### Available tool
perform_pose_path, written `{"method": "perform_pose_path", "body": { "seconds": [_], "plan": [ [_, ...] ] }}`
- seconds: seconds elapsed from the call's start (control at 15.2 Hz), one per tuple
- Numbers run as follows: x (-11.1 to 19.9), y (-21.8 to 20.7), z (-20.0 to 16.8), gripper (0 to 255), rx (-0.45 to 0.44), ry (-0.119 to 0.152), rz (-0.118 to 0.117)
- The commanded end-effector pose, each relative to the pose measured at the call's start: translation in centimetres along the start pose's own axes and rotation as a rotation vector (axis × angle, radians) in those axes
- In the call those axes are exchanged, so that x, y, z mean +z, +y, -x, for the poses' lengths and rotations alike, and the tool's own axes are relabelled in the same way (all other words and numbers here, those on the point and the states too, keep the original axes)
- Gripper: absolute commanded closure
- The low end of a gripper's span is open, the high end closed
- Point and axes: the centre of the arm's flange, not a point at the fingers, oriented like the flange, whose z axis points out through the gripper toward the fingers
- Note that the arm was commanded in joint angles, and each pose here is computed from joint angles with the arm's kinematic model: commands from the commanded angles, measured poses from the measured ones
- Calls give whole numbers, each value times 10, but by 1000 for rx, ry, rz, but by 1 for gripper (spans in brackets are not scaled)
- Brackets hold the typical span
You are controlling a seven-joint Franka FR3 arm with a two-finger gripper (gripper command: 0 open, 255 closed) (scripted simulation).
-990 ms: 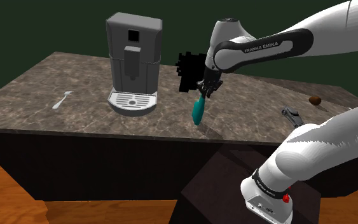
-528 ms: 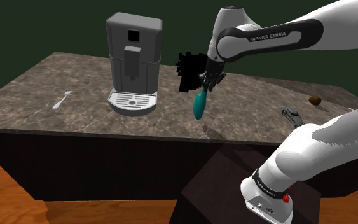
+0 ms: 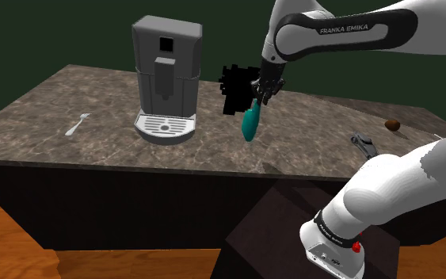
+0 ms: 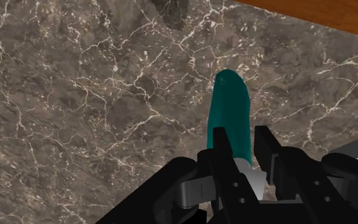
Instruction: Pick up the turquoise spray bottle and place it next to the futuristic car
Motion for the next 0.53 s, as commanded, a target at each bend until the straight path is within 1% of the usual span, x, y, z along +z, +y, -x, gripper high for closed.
{"method": "perform_pose_path", "body": {
  "seconds": [0.0,0.46],
  "plan": [
    [-11,2,0,255,0,0,0],
    [-47,5,-3,255,0,0,0]
  ]
}}
